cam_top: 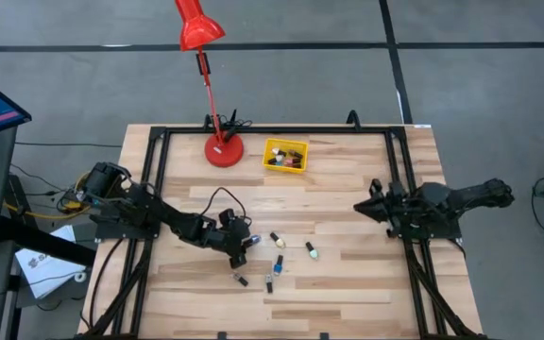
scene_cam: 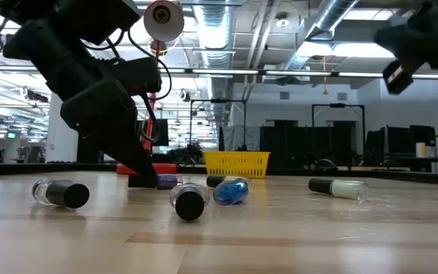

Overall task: Pick & Place Nail Polish
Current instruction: Put the purple nail polish bottle into the yellow bin

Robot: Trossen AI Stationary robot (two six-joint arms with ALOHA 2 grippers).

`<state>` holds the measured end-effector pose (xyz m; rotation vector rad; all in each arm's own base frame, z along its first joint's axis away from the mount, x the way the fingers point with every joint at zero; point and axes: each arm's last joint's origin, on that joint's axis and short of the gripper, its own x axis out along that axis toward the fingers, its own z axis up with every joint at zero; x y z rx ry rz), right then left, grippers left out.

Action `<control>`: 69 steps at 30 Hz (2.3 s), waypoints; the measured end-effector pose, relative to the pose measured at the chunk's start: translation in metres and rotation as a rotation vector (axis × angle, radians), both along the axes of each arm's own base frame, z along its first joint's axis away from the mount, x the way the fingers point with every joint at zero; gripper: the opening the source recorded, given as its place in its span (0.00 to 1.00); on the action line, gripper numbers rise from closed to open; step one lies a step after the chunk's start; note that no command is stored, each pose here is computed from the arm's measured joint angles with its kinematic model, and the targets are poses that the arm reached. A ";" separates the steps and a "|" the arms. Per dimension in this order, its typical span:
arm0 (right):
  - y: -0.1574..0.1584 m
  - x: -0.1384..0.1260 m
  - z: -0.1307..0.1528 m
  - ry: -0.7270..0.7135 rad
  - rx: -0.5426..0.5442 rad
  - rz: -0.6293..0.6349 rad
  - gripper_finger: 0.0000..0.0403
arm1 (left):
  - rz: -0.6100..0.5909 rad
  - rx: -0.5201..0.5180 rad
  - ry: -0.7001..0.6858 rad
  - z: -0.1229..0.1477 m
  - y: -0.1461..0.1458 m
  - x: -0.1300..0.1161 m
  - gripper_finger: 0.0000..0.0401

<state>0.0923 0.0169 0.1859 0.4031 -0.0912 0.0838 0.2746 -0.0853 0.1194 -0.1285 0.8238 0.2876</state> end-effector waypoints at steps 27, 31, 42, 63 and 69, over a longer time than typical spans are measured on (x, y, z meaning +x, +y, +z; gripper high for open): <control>0.001 0.004 -0.016 0.064 -0.005 0.008 0.00 | -0.006 0.001 0.026 -0.012 0.000 -0.013 0.41; 0.001 0.004 -0.016 0.064 -0.005 0.008 0.00 | -0.024 0.015 0.031 -0.011 0.001 -0.012 0.36; 0.001 0.004 -0.018 0.077 -0.016 0.007 0.00 | -0.025 0.016 0.030 -0.013 0.002 -0.014 0.13; 0.001 0.004 -0.018 0.078 -0.016 0.007 0.00 | -0.016 -0.039 0.002 -0.006 0.009 -0.013 0.12; 0.001 0.004 -0.018 0.079 -0.017 0.007 0.00 | 0.024 -0.028 -0.085 0.016 0.029 -0.008 0.12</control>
